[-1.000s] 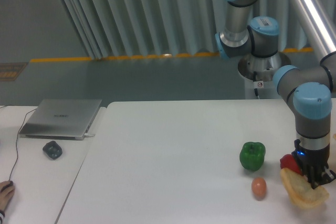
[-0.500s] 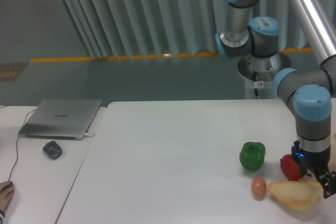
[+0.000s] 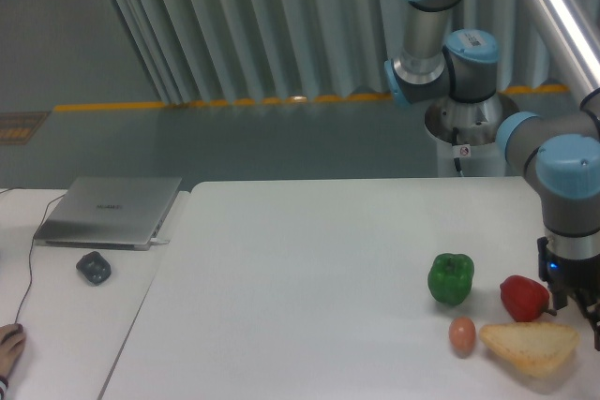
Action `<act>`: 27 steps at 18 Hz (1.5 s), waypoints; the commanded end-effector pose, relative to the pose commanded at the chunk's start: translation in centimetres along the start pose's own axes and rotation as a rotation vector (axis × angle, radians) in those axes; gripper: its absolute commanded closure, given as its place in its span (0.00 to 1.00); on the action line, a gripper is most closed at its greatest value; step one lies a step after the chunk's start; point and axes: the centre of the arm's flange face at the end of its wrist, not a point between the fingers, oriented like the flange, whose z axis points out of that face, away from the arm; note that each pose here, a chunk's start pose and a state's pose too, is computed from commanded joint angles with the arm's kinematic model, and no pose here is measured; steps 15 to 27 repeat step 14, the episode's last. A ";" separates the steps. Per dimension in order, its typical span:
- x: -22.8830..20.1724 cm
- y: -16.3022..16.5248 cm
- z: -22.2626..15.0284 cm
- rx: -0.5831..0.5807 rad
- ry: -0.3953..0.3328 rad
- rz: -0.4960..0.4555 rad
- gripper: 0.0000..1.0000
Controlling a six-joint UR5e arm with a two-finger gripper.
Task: Place the triangular bread on the table
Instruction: 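Lift the open gripper up off the bread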
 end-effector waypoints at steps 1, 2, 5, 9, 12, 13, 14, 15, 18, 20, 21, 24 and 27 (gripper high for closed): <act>0.0 0.1 -0.3 -0.002 0.000 0.017 0.00; 0.0 0.6 -0.4 -0.003 0.003 0.025 0.00; -0.2 3.1 -0.8 -0.003 0.026 0.054 0.00; -0.2 4.3 -1.5 -0.002 0.031 0.106 0.00; -0.2 4.6 -1.4 -0.003 0.033 0.105 0.00; -0.1 4.6 -1.5 -0.003 0.033 0.105 0.00; 0.0 4.6 -1.5 -0.003 0.033 0.105 0.00; 0.0 4.6 -1.5 -0.003 0.033 0.105 0.00; 0.0 4.6 -1.5 -0.003 0.033 0.105 0.00; 0.0 4.6 -1.5 -0.003 0.033 0.105 0.00; 0.0 4.6 -1.5 -0.003 0.033 0.105 0.00; 0.0 4.6 -1.5 -0.003 0.033 0.105 0.00; 0.0 4.6 -1.5 -0.003 0.033 0.105 0.00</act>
